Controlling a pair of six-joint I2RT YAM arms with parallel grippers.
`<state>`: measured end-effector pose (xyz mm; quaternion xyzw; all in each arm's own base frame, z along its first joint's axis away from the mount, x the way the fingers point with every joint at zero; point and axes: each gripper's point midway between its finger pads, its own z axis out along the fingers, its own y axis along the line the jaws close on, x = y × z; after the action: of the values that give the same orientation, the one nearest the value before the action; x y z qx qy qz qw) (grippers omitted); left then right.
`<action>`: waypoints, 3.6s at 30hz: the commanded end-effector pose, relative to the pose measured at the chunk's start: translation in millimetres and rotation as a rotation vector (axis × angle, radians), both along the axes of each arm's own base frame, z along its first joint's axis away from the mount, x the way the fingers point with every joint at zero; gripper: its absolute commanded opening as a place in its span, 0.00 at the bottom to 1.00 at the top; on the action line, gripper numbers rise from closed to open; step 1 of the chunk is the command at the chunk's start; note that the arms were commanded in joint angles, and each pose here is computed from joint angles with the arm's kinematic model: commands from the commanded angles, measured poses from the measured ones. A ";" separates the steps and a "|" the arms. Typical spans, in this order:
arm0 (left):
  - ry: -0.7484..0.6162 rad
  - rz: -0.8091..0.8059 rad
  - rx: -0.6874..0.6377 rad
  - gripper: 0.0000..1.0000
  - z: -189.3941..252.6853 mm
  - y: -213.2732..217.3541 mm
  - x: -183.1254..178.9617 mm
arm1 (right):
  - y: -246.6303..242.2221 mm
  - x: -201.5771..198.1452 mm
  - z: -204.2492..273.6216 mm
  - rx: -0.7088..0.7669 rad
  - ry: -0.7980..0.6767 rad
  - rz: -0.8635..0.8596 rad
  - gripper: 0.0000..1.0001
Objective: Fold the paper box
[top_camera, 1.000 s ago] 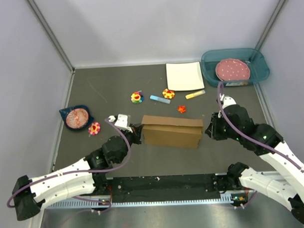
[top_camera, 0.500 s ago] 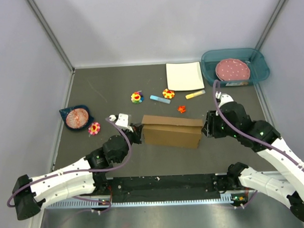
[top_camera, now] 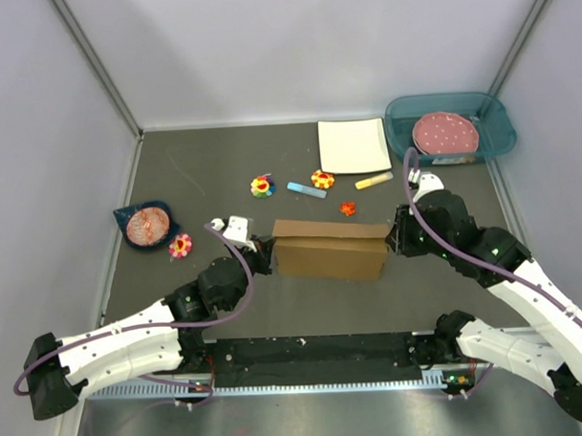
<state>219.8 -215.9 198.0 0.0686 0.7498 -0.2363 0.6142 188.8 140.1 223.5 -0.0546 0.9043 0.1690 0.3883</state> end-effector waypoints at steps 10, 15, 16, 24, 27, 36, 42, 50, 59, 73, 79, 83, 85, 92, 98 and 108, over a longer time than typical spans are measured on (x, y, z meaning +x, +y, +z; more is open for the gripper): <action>0.099 -0.047 0.156 0.00 -43.6 4.4 -10.9 | -0.1 12.8 -8.7 -0.034 -0.046 -0.016 0.17; 0.102 -0.048 0.161 0.00 -45.8 4.5 -11.2 | -1.7 13.0 -19.3 -0.056 -0.024 -0.023 0.08; 0.105 -0.049 0.162 0.00 -47.2 4.5 -11.7 | -1.3 12.2 -21.2 -0.053 -0.018 -0.025 0.06; 0.113 -0.043 0.162 0.00 -51.9 7.2 -12.6 | -6.4 6.2 -20.5 -0.043 -0.023 -0.031 0.04; 0.114 -0.043 0.166 0.00 -52.5 7.0 -12.4 | -3.3 6.7 -13.2 -0.033 -0.028 -0.018 0.03; 0.120 -0.040 0.167 0.00 -56.3 8.5 -13.5 | 1.9 6.5 83.8 0.171 -0.253 -0.006 0.15; 0.131 -0.039 0.158 0.00 -59.1 8.5 -14.4 | 16.2 21.9 65.3 0.170 -0.239 -0.002 0.00; 0.138 -0.050 0.155 0.00 -61.1 7.2 -16.1 | 12.0 19.1 -30.5 0.052 -0.046 -0.046 0.00; 0.143 -0.050 0.152 0.02 -53.7 11.5 -19.0 | 4.5 3.2 -75.8 0.044 0.073 -0.094 0.00; -0.097 -0.158 -0.059 0.48 78.0 10.5 -30.4 | -0.1 9.9 -58.8 0.031 0.037 -0.121 0.00; -0.119 -0.107 -0.079 0.54 90.6 14.6 -22.2 | 0.1 10.4 -58.3 0.030 0.037 -0.120 0.00; -0.141 -0.028 -0.136 0.37 93.2 21.5 -4.9 | 0.7 9.9 -56.4 0.038 0.034 -0.117 0.00; -0.138 -0.020 -0.157 0.22 91.3 22.0 4.9 | 0.6 8.8 -57.2 0.036 0.035 -0.113 0.00; -0.140 -0.092 -0.203 0.06 99.5 1.7 17.1 | 0.5 7.4 -61.0 0.033 0.043 -0.110 0.00; -0.029 -0.157 -0.198 0.06 47.2 -14.4 10.9 | -0.3 4.8 -64.5 0.039 0.052 -0.112 0.00; 0.287 -0.053 -0.110 0.04 -81.3 4.3 -3.9 | 4.4 3.7 -48.0 0.078 0.030 -0.092 0.00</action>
<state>232.4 -225.2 201.4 0.0232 0.7340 -0.3513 0.5808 211.5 156.2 198.6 0.0193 0.8751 0.2195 0.4308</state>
